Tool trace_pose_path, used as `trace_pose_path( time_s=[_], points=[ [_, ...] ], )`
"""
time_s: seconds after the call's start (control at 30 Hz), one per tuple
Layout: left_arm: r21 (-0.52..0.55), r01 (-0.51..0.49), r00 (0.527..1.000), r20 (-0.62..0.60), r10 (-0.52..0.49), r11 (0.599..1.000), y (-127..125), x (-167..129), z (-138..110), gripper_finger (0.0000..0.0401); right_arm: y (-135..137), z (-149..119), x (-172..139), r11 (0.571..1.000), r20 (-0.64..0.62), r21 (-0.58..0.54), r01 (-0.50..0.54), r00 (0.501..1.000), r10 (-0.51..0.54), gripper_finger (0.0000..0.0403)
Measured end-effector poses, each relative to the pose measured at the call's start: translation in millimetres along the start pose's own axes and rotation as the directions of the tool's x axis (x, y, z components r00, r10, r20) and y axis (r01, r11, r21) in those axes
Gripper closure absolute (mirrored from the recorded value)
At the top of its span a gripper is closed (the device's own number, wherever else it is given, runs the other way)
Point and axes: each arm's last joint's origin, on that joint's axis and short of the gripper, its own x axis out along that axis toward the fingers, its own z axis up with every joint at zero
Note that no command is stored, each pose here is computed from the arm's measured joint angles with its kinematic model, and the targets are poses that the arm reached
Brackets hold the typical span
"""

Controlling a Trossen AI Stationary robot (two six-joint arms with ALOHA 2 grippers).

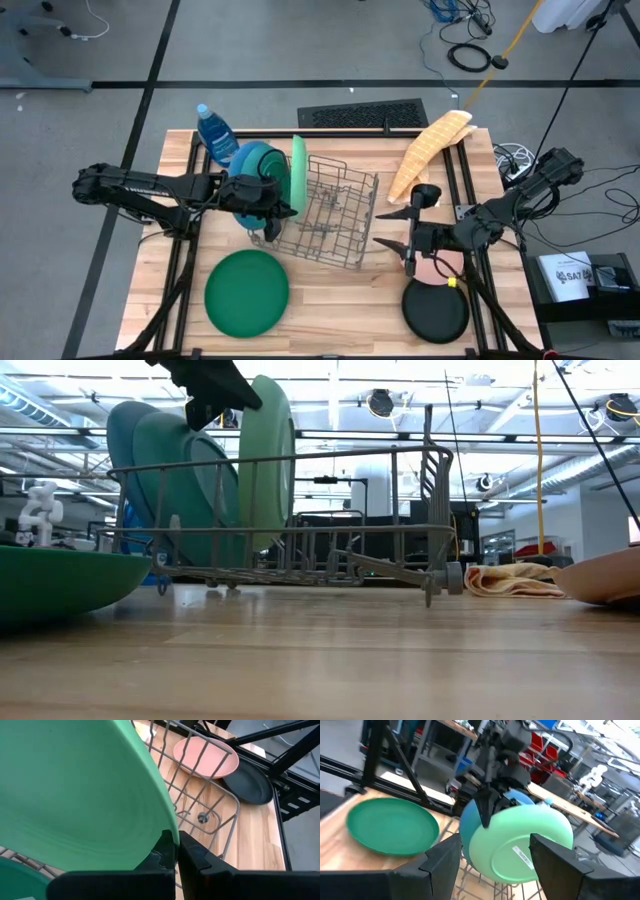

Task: Sort dishes
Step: Put the light green plate into the dish rack

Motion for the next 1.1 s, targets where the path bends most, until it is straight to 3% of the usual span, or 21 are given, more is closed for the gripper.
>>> trace_pose_path(
  time_s=[0.13,0.27,0.4,0.5,0.8,1.1],
  points=[
    [0.0,-0.002,1.0,0.0,0.002,1.0,0.1,0.1,-0.1,0.0401,-0.2,-8.5,18.2,0.999,-0.055,-0.018,0.044,0.997,-0.045,0.0174],
    [0.0,-0.003,1.0,0.001,0.003,1.0,0.1,0.1,-0.1,0.0401,-6.6,-0.6,40.4,0.996,-0.085,-0.024,0.082,0.993,-0.084,0.0174],
    [0.0,-0.003,1.0,0.001,0.003,1.0,0.1,0.0,-0.1,0.0401,-20.5,10.9,70.8,0.992,-0.142,-0.047,0.115,0.982,-0.121,0.0174],
    [0.003,-0.003,1.0,0.001,0.003,1.0,0.1,0.0,0.0,0.0401,-36.7,9.2,98.2,0.996,-0.221,-0.022,0.091,0.971,-0.093,0.0174],
    [0.009,-0.001,1.0,0.0,0.001,1.0,-0.4,0.1,-0.3,0.0401,-54.6,-49.8,167.6,0.993,-0.329,0.117,0.013,0.944,0.026,0.0174],
    [0.081,0.019,1.0,-0.013,-0.018,0.997,-0.7,0.1,-0.9,0.0401,-50.2,-80.8,199.7,0.994,-0.317,0.104,0.02,0.948,0.014,0.0174]
  ],
)
